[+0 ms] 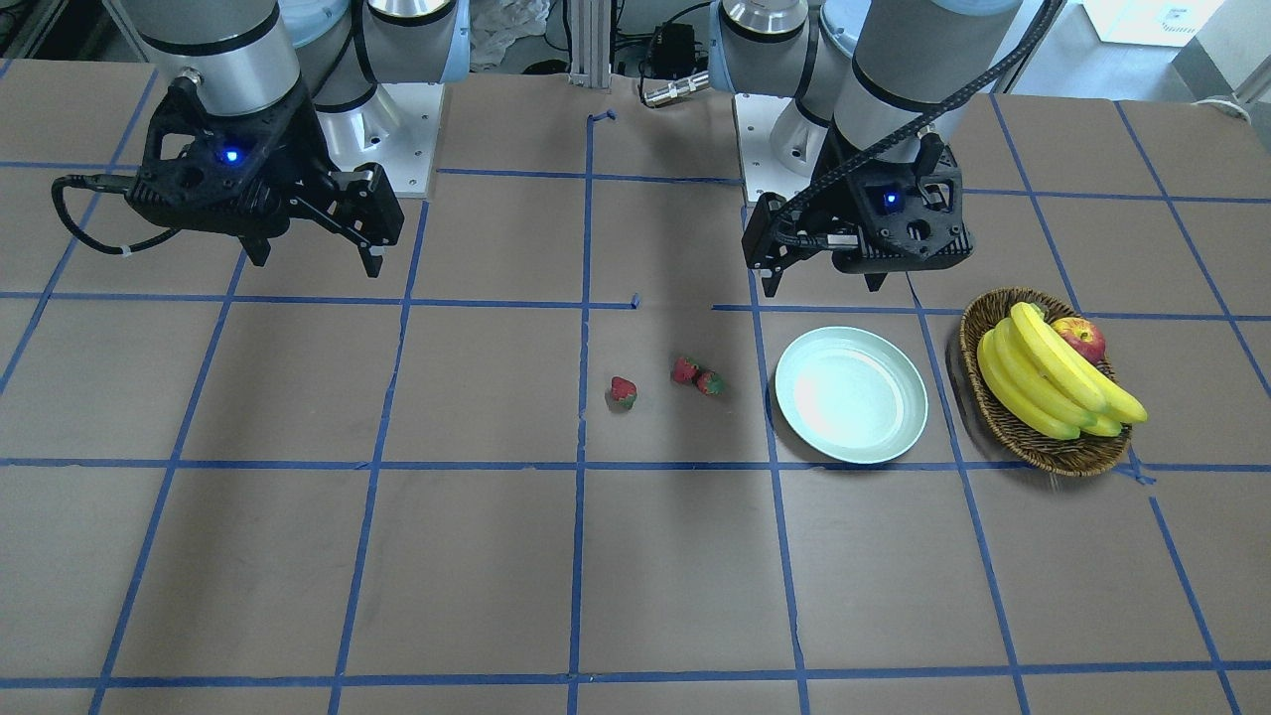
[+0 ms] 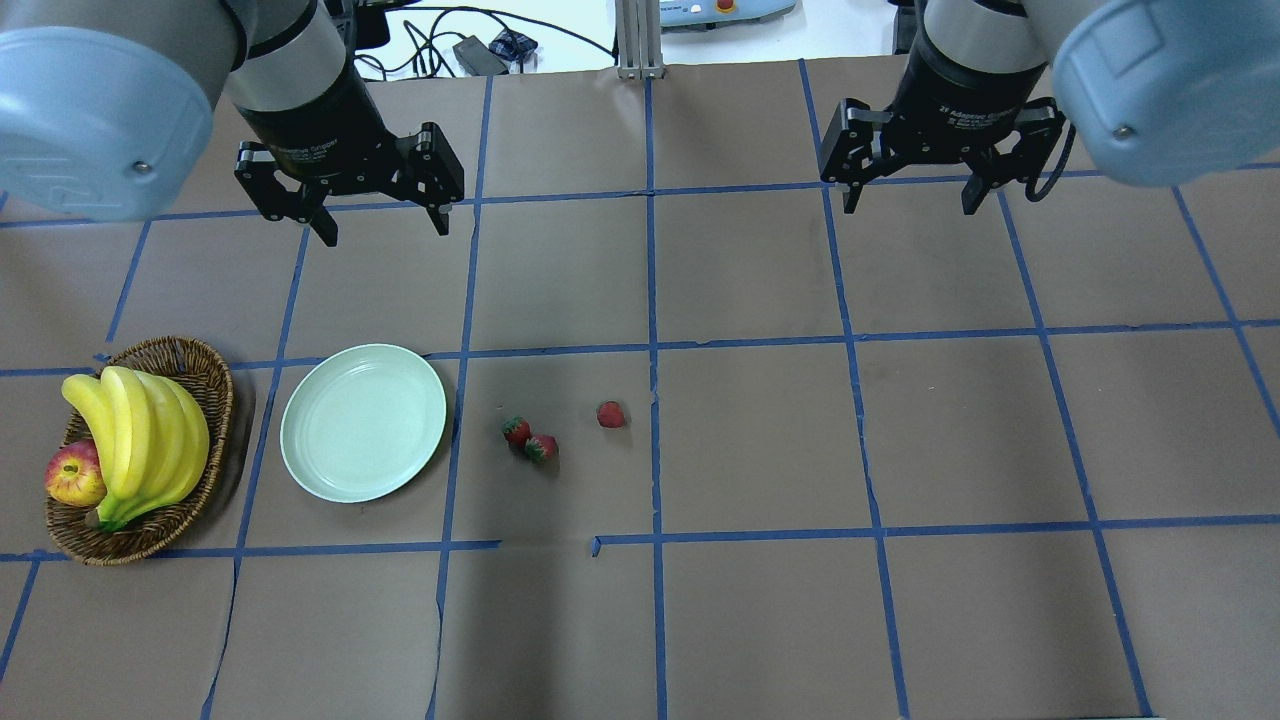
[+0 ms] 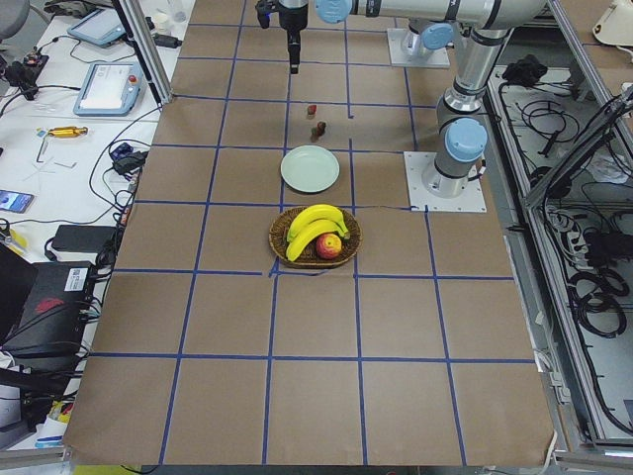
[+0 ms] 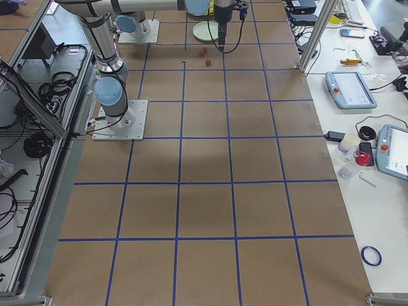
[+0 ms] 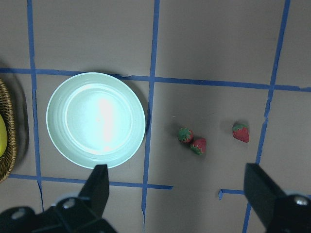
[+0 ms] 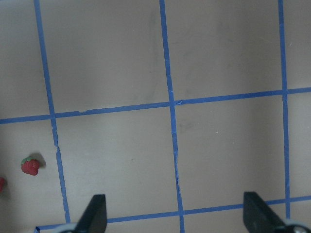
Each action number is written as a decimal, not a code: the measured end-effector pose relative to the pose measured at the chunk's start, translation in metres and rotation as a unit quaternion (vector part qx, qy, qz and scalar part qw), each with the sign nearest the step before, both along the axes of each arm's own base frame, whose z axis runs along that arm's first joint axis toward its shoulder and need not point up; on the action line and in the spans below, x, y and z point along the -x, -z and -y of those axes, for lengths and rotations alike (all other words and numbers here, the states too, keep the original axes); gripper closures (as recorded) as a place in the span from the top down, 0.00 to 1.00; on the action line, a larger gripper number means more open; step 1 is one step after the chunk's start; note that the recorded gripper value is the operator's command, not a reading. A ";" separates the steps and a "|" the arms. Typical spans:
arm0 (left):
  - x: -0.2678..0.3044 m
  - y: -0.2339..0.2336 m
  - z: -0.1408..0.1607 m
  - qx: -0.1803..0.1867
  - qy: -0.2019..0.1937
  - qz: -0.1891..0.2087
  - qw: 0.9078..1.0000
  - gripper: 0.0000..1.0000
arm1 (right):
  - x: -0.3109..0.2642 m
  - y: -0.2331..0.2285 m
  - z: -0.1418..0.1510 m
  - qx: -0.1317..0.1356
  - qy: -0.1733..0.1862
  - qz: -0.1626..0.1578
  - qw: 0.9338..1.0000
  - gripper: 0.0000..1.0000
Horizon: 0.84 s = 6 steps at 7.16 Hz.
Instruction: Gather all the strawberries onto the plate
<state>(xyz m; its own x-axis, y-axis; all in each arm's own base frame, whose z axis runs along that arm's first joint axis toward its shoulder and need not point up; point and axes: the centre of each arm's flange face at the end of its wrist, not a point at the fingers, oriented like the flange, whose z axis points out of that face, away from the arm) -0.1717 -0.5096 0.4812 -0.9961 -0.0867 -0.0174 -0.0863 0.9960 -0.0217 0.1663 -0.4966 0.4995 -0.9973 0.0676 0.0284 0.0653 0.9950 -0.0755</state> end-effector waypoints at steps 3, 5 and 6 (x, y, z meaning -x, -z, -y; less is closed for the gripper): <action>0.000 0.002 0.001 -0.001 0.000 0.001 1.000 1.00 | -0.002 -0.001 -0.001 0.008 -0.042 0.000 0.999 1.00; 0.000 0.006 0.001 -0.006 -0.001 0.000 1.000 1.00 | -0.001 -0.001 -0.002 0.005 -0.046 -0.001 0.999 1.00; 0.001 0.017 0.001 -0.010 -0.002 -0.001 1.000 1.00 | 0.000 0.000 -0.003 0.001 -0.047 -0.002 0.999 1.00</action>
